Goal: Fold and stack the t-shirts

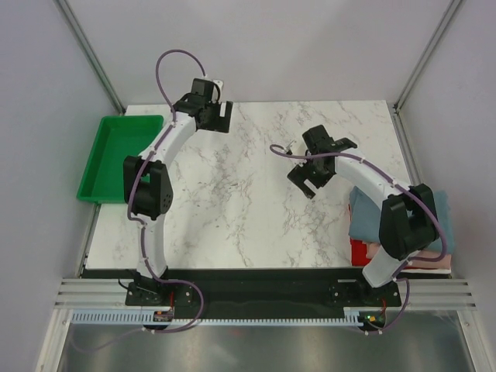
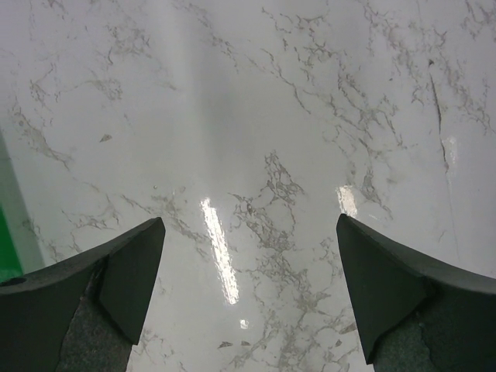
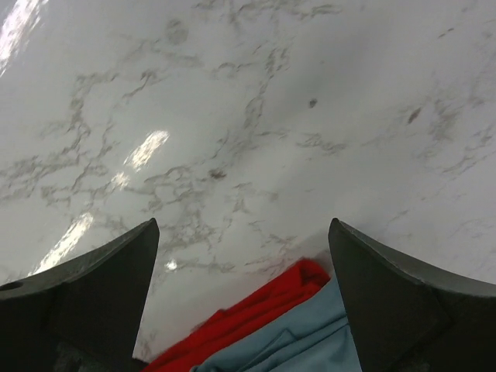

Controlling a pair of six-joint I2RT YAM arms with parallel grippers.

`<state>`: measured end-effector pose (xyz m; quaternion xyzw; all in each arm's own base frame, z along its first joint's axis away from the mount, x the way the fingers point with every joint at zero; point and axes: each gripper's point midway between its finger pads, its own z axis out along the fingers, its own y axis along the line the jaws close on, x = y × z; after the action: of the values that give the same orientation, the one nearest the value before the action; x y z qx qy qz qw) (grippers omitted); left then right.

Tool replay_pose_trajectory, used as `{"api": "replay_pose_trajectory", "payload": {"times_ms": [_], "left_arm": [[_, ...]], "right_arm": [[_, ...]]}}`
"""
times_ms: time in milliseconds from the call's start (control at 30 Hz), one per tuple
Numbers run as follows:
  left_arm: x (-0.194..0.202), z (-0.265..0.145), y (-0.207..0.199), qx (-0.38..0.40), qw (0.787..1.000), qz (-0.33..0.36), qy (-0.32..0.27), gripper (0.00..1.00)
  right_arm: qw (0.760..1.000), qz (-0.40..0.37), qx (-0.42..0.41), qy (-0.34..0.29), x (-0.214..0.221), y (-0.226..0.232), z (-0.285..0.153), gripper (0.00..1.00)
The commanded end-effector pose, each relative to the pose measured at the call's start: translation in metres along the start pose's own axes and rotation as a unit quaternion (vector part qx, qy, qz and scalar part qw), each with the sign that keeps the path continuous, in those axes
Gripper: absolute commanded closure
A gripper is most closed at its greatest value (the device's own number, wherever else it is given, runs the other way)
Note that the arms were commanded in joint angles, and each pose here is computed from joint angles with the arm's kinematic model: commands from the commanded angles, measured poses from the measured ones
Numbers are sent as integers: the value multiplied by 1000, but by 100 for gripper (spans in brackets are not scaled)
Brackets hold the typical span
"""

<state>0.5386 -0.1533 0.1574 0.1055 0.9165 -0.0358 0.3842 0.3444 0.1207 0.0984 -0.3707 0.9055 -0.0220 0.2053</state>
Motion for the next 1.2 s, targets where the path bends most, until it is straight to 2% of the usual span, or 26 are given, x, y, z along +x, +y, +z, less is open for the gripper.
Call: {"api": "replay_pose_trajectory", "payload": {"times_ms": [0, 200, 300, 567, 733, 767, 867, 1167], "left_arm": [[-10, -16, 12, -12, 1000, -10, -23, 0], [5, -28, 24, -25, 999, -19, -21, 0], [5, -36, 28, -29, 999, -20, -35, 0], [9, -54, 31, -31, 998, -26, -47, 0], [7, -64, 31, -31, 998, -19, -60, 0], [5, -65, 32, -32, 997, -21, -65, 0], [7, -65, 31, -31, 997, -27, -67, 0], [6, -71, 31, -30, 997, -22, -75, 0]], "right_arm": [[993, -43, -103, 28, 32, 37, -33, 2], [965, -82, -206, 143, 115, 65, -55, 2], [965, -88, -184, 162, 136, 61, -57, 2], [959, -108, -170, 200, 176, 62, -55, 2], [962, -125, -143, 195, 190, 57, -79, 2], [958, -131, -138, 215, 200, 57, -85, 2], [956, -140, -135, 221, 214, 59, -100, 2], [958, -132, -146, 209, 220, 68, -115, 2]]}}
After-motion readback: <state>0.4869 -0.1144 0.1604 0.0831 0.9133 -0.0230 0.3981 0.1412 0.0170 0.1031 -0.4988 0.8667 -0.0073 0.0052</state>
